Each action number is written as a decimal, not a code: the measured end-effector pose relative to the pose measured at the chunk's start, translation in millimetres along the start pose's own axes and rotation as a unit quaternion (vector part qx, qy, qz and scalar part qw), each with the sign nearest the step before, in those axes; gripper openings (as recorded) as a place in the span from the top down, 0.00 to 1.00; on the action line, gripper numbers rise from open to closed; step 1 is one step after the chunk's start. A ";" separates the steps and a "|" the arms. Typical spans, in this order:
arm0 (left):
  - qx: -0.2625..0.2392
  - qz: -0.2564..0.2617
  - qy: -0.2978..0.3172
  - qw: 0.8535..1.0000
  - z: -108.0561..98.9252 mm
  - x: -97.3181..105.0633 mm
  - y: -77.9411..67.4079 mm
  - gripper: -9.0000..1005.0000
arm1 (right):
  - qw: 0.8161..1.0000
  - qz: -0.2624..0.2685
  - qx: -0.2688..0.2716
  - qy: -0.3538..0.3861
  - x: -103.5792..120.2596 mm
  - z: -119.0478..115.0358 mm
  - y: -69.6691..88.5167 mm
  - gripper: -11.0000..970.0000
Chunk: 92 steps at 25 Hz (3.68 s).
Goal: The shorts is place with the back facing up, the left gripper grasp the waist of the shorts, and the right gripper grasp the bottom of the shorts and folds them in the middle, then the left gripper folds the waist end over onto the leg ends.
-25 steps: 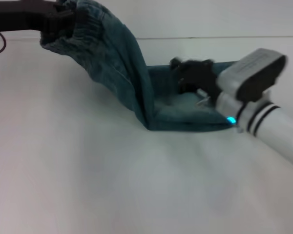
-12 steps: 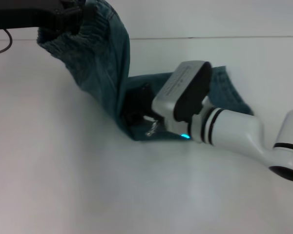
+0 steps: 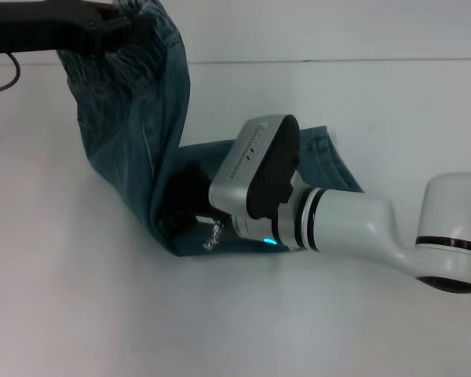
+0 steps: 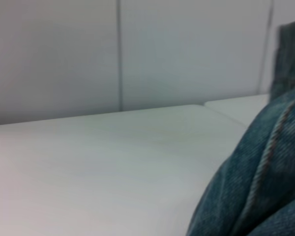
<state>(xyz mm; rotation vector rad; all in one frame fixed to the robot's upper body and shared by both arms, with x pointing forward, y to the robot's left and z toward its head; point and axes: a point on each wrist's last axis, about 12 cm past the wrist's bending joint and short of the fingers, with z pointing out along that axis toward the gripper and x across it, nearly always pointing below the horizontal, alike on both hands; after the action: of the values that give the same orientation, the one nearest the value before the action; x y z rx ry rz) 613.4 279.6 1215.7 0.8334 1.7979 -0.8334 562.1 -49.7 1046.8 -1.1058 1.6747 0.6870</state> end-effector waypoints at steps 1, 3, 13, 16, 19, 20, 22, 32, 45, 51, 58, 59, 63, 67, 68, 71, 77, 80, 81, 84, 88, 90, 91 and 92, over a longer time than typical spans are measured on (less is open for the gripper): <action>0.000 0.000 0.000 1.000 0.3 0.3 -0.2 0.91 | 1.000 0.002 -0.005 0.000 1.1 -1.1 0.9 0.96; 0.001 0.000 0.000 1.000 1.1 1.3 -0.5 0.91 | 1.000 0.008 -0.005 -0.002 5.3 -5.2 0.1 0.96; 0.017 -0.012 0.000 1.000 13.1 13.4 -4.5 0.89 | 0.991 0.060 0.119 -0.024 36.4 -47.8 -48.2 0.96; 0.029 -0.014 0.005 0.999 19.4 16.8 -8.5 0.88 | 0.978 0.084 0.183 -0.051 45.0 -71.6 -71.4 0.96; 0.047 -0.016 0.012 0.999 29.9 22.2 -15.0 0.86 | 0.953 0.120 0.260 -0.098 50.5 -98.8 -92.8 0.96; 0.061 -0.015 0.015 0.998 39.9 26.6 -21.1 0.86 | 0.940 0.135 0.289 -0.121 51.5 -109.8 -100.4 0.96; 0.080 -0.012 0.018 0.997 53.4 30.9 -29.1 0.85 | 0.908 0.163 0.346 -0.170 53.7 -132.2 -112.7 0.96; 0.106 -0.027 0.089 0.990 133.9 66.1 -60.1 0.81 | 0.846 0.217 0.414 -0.255 65.9 -172.3 -117.4 0.96; 0.085 -0.073 0.007 0.994 106.5 79.5 -55.7 0.59 | 0.883 0.229 0.329 -0.246 72.7 -174.9 -102.6 0.94; 0.071 -0.129 -0.054 0.988 42.8 103.7 -44.8 0.37 | 0.911 0.233 0.188 -0.283 53.2 -219.4 -107.3 0.92; 0.029 -0.156 -0.054 0.986 -20.4 137.4 -43.6 0.14 | 0.971 0.187 -0.029 -0.148 19.1 -260.6 -97.9 0.52; 0.026 -0.157 -0.052 0.986 -23.8 138.9 -43.8 0.12 | 0.975 0.180 -0.047 -0.123 18.6 -267.1 -93.9 0.47; 0.009 -0.164 -0.029 0.986 -42.4 148.2 -46.5 0.07 | 0.981 0.170 -0.060 -0.066 26.3 -290.2 -82.5 0.36; -0.006 -0.166 -0.009 0.986 -51.5 154.5 -48.3 0.07 | 0.981 0.187 -0.055 -0.010 43.4 -304.2 -73.0 0.28; -0.009 -0.165 -0.003 0.986 -53.5 156.3 -48.9 0.07 | 0.980 0.194 -0.053 0.005 48.2 -305.5 -71.8 0.26; -0.015 -0.165 0.016 0.986 -54.2 161.2 -49.2 0.07 | 0.976 0.209 -0.041 0.038 58.7 -303.7 -70.9 0.19; -0.027 -0.163 0.045 0.985 -50.3 168.2 -48.3 0.07 | 0.975 0.215 -0.022 0.041 63.4 -298.9 -73.0 0.05; -0.029 -0.162 0.047 0.985 -49.3 169.1 -48.3 0.07 | 0.975 0.216 -0.021 0.038 62.9 -294.9 -74.1 0.05; -0.028 -0.162 0.047 0.985 -48.9 169.2 -48.3 0.07 | 0.975 0.216 -0.021 0.037 62.6 -293.8 -74.3 0.05; -0.027 -0.161 0.047 0.985 -47.3 168.7 -48.5 0.07 | 0.976 0.215 -0.023 0.037 61.4 -291.7 -74.8 0.05; -0.026 -0.159 0.047 0.986 -46.2 167.5 -48.2 0.07 | 0.975 0.216 -0.025 0.035 60.2 -290.4 -75.5 0.05; -0.025 -0.159 0.047 0.986 -45.9 167.3 -48.1 0.07 | 0.975 0.216 -0.025 0.035 59.6 -289.9 -76.0 0.05; -0.025 -0.159 0.047 0.986 -45.9 167.3 -48.1 0.07 | 0.975 0.216 -0.025 0.035 59.4 -289.8 -76.1 0.05; -0.025 -0.159 0.047 0.986 -45.8 167.4 -48.1 0.07 | 0.976 0.216 -0.025 0.035 59.2 -289.6 -76.3 0.05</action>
<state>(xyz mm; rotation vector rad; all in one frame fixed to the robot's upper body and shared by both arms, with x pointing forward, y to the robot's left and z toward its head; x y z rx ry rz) 499.6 321.3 1082.6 0.5671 2.0600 -0.9599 504.1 -344.5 1101.1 -0.8115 1.9925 0.9768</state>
